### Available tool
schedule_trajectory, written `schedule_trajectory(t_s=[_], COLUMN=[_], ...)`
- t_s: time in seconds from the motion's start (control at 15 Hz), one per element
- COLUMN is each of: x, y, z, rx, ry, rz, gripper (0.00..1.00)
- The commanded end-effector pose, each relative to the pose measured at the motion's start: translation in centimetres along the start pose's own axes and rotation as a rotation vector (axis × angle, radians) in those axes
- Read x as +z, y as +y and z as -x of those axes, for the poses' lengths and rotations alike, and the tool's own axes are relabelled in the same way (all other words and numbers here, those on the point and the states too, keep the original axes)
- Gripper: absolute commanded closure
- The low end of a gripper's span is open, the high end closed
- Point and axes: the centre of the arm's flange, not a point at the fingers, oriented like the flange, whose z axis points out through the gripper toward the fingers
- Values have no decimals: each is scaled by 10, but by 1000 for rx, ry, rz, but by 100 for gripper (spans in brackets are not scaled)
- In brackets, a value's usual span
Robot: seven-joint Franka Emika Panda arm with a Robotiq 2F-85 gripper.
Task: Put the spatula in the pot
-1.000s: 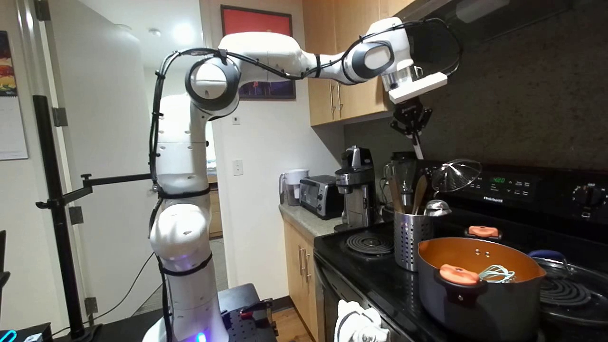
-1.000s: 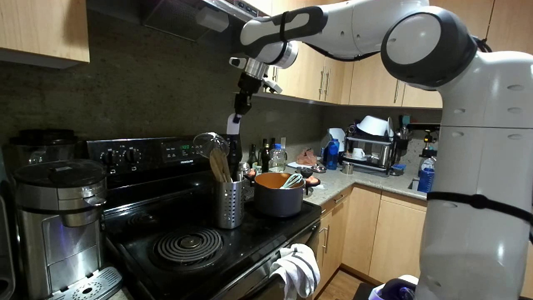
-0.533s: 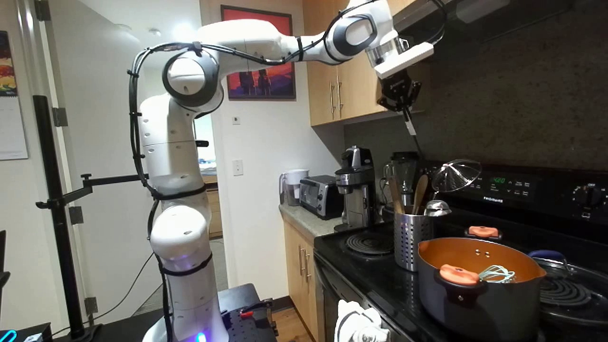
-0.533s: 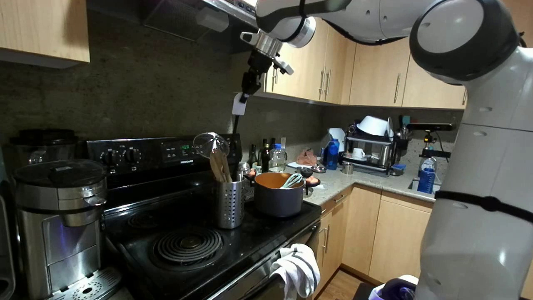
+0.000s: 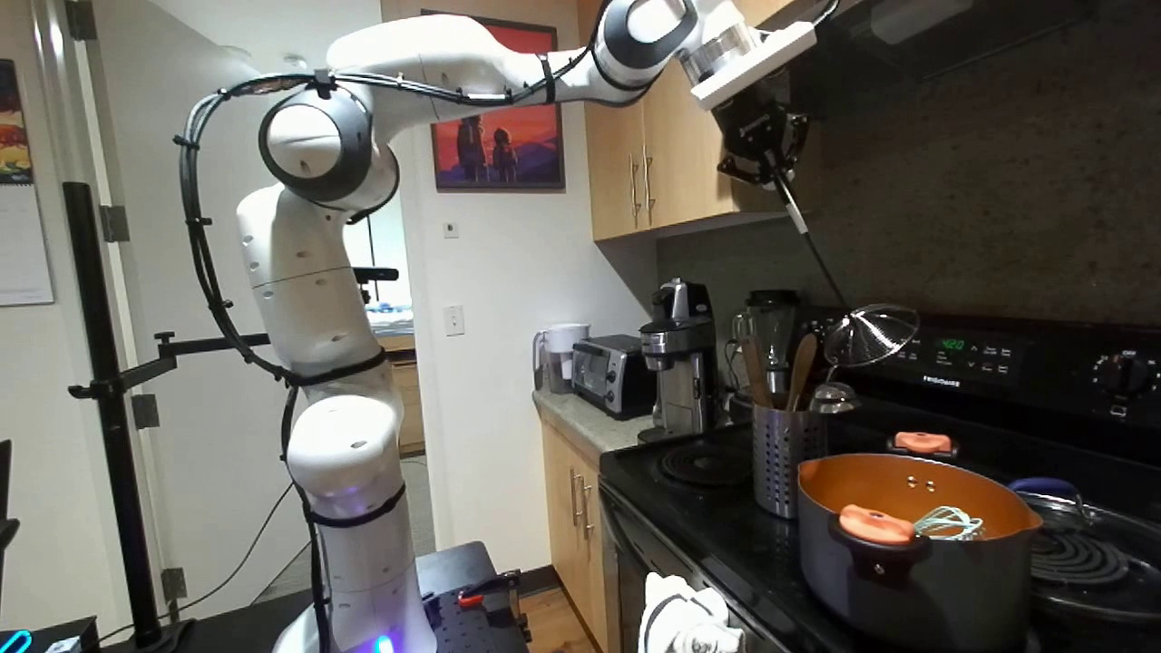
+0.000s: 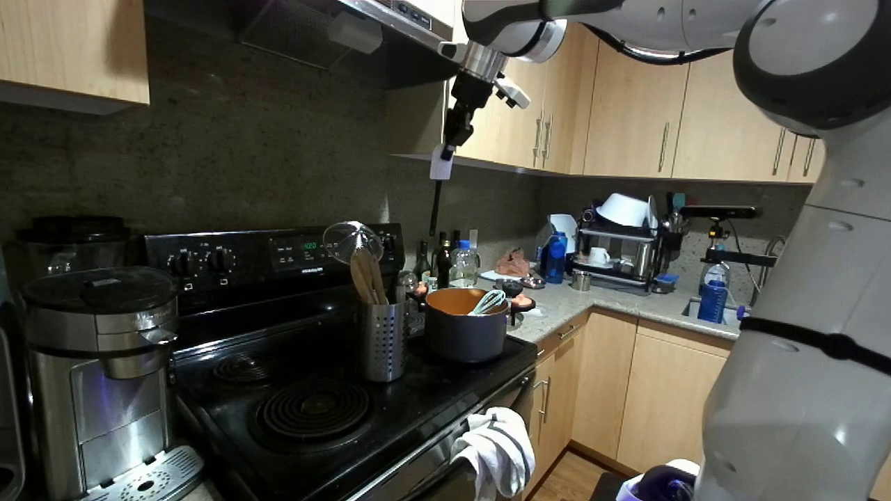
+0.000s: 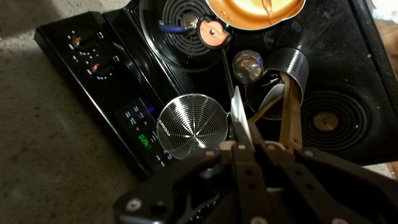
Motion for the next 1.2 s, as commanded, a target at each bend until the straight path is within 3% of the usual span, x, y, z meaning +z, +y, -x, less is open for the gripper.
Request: schedule_trajectory(t_s=[0.0, 0.8, 0.93, 1.13], x=[3, 107, 112, 125], y=[-19, -33, -29, -22], z=[23, 103, 120, 136], rx=[69, 238, 281, 356], ry=[-66, -209, -180, -66], rz=[-10, -266, -290, -302], gripper=[99, 99, 99, 99])
